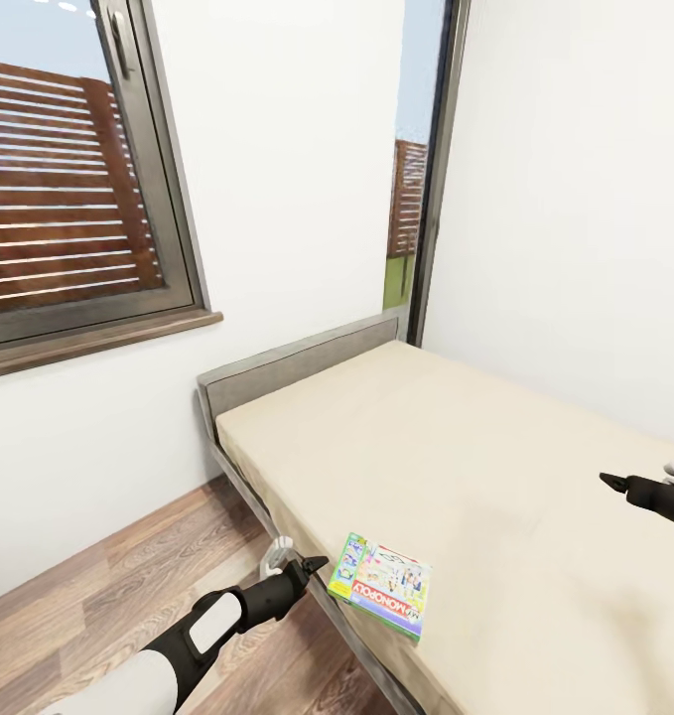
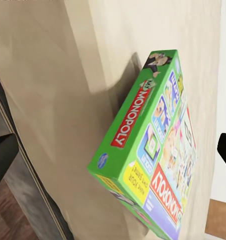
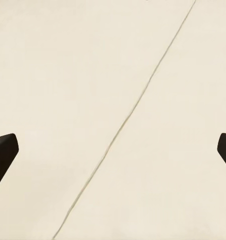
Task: Put all the toys in the child's room - the three board games (two on the bed and one on the table), the two jigsaw puzzles on the table, and the tennis ball on the table - inside the toy box on the table in the child's room.
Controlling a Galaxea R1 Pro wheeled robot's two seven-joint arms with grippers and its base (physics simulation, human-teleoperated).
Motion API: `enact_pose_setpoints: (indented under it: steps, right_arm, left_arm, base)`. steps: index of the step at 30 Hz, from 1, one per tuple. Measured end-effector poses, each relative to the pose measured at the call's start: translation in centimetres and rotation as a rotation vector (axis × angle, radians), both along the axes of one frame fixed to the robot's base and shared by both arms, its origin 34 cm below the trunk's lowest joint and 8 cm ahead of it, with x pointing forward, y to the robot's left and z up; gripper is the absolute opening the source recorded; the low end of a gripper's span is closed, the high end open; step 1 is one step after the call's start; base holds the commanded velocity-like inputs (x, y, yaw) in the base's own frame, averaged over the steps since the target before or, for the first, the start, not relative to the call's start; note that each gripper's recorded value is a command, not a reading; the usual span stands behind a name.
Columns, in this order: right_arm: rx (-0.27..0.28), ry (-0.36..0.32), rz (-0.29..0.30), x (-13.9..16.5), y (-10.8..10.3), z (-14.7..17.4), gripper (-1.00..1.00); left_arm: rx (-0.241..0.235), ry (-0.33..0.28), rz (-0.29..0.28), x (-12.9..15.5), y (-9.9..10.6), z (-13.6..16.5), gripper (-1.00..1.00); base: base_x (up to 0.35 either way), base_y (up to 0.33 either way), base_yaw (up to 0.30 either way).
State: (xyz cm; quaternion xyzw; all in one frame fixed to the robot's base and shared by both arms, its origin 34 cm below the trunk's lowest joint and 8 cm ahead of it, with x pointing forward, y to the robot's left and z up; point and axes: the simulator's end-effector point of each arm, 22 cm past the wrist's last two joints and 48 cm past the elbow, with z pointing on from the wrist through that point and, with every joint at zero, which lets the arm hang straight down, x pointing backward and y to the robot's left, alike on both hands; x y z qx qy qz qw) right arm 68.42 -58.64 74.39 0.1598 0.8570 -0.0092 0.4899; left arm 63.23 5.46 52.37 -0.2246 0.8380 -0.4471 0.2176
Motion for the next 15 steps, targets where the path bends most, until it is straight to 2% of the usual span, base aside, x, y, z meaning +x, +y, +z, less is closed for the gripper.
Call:
enact_pose_setpoints:
  steps: [15]
  right_arm:
    - [-0.003,-0.002,0.001,-0.03,0.02,0.09,1.00]
  left_arm:
    - [0.001,0.000,0.001,0.02,0.07,-0.02,1.00]
  base:
    - [0.000,0.000,-0.013]
